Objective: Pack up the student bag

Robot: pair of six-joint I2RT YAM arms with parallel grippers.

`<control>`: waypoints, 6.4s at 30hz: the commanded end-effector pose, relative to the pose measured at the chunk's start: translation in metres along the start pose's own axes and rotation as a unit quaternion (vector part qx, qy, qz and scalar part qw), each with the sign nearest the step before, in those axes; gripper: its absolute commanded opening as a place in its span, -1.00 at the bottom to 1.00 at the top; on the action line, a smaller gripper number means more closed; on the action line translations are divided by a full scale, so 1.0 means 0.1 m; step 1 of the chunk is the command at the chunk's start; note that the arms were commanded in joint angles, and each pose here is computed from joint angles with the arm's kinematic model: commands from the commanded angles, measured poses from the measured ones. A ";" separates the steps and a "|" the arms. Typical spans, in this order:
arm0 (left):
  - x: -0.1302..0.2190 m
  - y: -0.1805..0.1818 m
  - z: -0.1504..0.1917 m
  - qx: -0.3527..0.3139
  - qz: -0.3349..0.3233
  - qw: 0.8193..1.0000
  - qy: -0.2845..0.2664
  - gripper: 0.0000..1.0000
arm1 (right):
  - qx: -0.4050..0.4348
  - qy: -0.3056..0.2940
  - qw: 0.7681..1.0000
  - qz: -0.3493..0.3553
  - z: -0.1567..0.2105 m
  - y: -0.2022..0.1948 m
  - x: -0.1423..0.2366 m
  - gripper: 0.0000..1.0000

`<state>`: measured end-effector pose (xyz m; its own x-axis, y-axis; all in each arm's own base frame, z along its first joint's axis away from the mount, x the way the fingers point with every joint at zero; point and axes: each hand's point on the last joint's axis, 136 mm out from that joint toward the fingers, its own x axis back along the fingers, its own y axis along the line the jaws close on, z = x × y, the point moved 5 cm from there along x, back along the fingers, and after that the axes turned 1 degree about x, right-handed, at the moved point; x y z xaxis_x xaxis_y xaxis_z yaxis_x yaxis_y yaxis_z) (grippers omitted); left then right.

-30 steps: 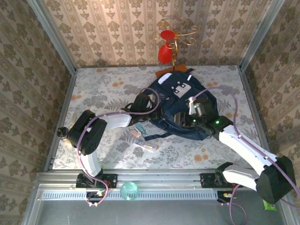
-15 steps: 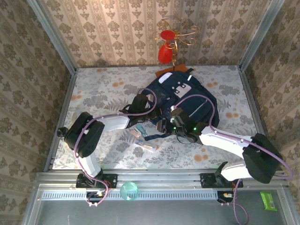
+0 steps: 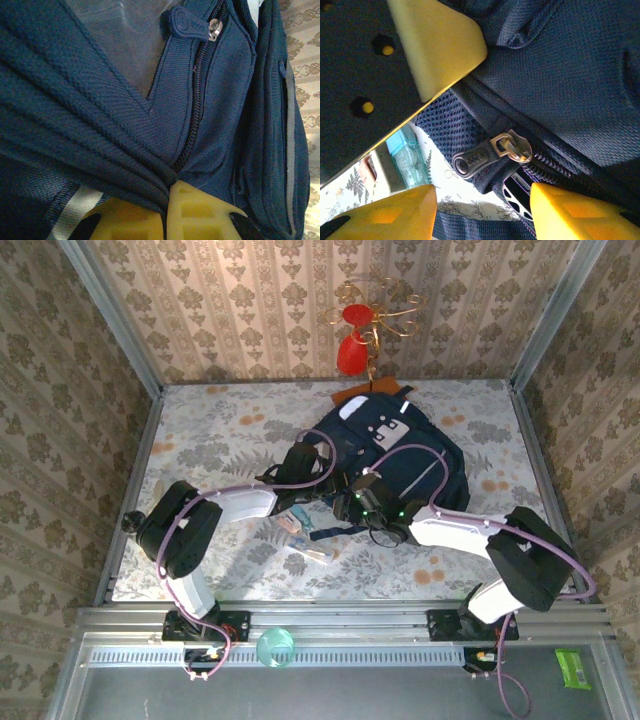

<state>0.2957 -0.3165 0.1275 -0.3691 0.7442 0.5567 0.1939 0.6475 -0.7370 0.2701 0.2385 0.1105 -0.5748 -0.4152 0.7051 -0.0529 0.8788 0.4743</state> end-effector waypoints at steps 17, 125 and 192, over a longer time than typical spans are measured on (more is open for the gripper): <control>0.11 -0.24 0.16 -0.022 0.033 0.999 0.027 -1.00 | -0.015 -0.106 0.986 0.127 -0.34 -0.23 0.12 -0.37; 0.12 0.04 -0.05 -0.018 0.003 1.000 0.001 -1.00 | -0.025 -0.027 0.997 0.063 -0.15 -0.44 -0.02 -0.30; 0.11 0.30 -0.30 -0.033 -0.043 0.998 -0.023 -1.00 | -0.038 0.027 0.982 0.181 0.28 -1.34 0.83 -1.00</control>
<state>0.3075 -0.3011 0.1250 -0.3738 0.7391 0.5604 0.2298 0.6592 -0.7160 0.2313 0.1190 0.1104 -0.6126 -0.1984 0.7650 0.1601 0.9168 0.3659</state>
